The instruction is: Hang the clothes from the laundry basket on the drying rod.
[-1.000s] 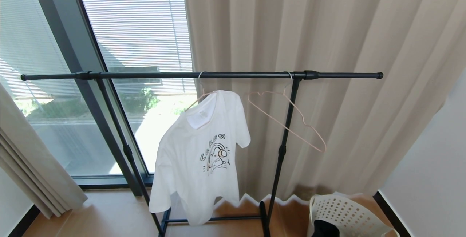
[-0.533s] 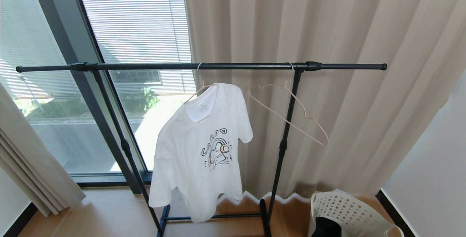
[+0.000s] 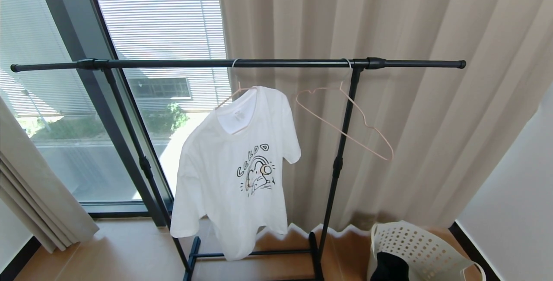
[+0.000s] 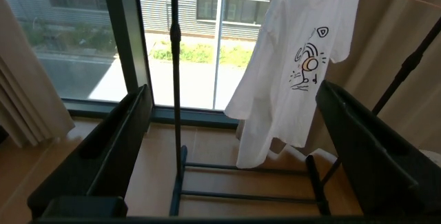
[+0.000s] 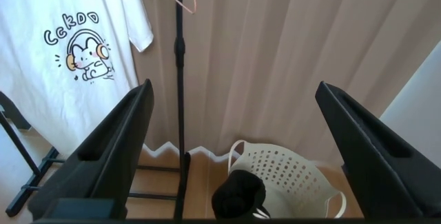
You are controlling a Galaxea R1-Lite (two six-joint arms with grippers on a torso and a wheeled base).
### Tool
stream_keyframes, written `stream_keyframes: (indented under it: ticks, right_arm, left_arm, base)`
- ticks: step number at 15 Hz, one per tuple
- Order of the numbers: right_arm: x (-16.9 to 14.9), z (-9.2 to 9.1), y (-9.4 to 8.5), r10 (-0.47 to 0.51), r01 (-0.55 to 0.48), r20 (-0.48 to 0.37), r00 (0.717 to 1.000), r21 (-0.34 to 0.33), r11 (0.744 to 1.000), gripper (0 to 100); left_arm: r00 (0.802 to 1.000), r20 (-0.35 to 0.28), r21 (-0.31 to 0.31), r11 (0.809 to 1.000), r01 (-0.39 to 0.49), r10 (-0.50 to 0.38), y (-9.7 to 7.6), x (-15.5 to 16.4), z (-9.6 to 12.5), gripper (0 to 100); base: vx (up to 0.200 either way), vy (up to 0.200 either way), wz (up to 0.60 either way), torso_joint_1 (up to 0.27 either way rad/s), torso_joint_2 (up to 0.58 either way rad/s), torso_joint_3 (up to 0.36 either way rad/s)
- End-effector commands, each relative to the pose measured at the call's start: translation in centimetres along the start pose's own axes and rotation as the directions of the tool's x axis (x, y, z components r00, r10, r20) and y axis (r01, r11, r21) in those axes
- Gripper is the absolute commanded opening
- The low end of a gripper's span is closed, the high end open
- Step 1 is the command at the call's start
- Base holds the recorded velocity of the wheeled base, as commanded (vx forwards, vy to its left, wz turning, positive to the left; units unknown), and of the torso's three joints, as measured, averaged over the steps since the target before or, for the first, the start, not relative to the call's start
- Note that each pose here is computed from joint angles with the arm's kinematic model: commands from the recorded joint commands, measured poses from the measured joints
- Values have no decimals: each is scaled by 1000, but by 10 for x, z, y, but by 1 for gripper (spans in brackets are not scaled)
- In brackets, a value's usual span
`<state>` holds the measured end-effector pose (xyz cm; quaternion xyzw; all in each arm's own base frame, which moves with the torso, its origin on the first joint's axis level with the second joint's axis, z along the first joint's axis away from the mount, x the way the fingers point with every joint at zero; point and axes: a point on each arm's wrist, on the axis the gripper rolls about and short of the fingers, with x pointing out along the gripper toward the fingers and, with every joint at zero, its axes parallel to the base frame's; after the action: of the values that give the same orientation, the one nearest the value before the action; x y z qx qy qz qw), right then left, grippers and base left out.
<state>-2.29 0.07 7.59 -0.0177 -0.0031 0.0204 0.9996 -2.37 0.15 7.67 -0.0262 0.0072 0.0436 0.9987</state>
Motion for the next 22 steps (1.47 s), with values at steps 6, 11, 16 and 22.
stream_keyframes:
  ticks: [6, 11, 16, 22]
  right_arm:
    - [0, 0, 0, 1, -1, -1, 1000, 0, 1000, 100]
    - [0, 0, 0, 1, -1, -1, 1000, -1, 1000, 100]
    - [0, 0, 0, 1, -1, -1, 1000, -1, 1000, 100]
    - [0, 0, 0, -1, 1, -1, 1000, -1, 1000, 100]
  left_arm:
    - [1000, -3, 0, 1000, -1, 1, 0, 0, 0, 100]
    - [1000, -2, -1, 1000, -1, 1, 0, 0, 0, 100]
    - [1000, -3, 0, 1000, -1, 1, 0, 0, 0, 100]
    - [1000, -3, 0, 1000, -1, 1, 0, 0, 0, 100]
  base:
    - [0, 0, 0, -178, 441, 253]
    - [0, 0, 0, -214, 543, 332]
    - [0, 0, 0, -163, 468, 297]
    - [0, 0, 0, -32, 86, 62]
